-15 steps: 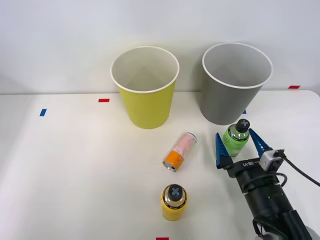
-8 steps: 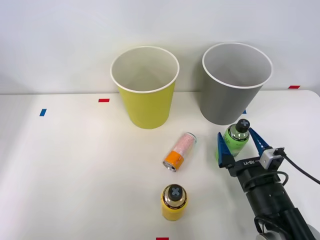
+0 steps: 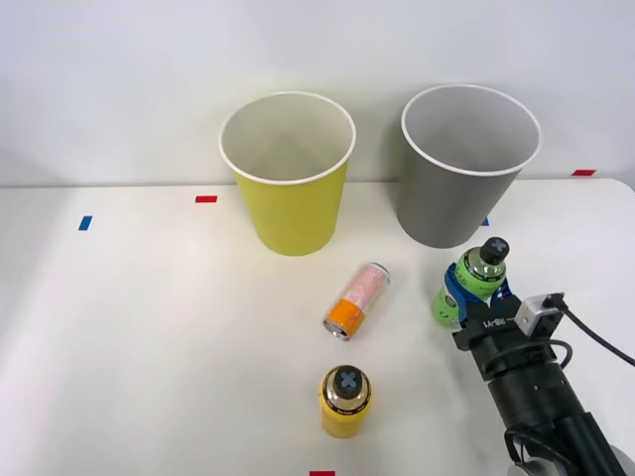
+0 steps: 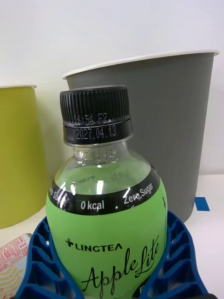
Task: Put cans in the gray bin, plastic bottles in the light green bin
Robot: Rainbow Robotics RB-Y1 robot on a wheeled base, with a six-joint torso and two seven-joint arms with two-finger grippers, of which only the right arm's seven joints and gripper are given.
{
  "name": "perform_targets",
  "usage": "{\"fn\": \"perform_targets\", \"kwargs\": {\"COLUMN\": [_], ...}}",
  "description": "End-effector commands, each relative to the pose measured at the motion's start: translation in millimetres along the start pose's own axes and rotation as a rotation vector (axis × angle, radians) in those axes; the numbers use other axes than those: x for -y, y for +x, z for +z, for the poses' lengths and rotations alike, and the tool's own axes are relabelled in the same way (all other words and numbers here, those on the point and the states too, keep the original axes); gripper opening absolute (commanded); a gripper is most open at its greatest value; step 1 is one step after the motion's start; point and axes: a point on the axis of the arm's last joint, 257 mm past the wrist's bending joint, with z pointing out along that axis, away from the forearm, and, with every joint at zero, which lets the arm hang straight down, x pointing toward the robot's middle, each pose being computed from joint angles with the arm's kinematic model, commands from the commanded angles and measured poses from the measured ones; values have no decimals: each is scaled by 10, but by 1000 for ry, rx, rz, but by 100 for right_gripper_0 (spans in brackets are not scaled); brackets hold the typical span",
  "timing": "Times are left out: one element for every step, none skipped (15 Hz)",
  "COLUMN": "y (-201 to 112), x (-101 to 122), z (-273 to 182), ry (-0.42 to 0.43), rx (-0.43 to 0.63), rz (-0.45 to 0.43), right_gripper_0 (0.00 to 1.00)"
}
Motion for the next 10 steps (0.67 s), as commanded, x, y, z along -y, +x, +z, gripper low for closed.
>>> {"fn": "perform_targets", "kwargs": {"y": [-20, -51, -114, -176, -230, -305, -421, -493, -594, -671], "x": [2, -11, -12, -40, -55, -103, -152, -220, -274, -325], "z": [-5, -4, 2, 6, 7, 13, 19, 14, 12, 2], "ry": [-8, -15, -24, -41, -57, -79, -109, -140, -172, -202], "rx": [1, 6, 15, 23, 29, 38, 51, 55, 62, 65], "rz": [-13, -15, -20, -24, -25, -21, -7, 19, 42, 55], "right_gripper_0": [0, 0, 0, 0, 0, 0, 0, 0, 0, 0]}}
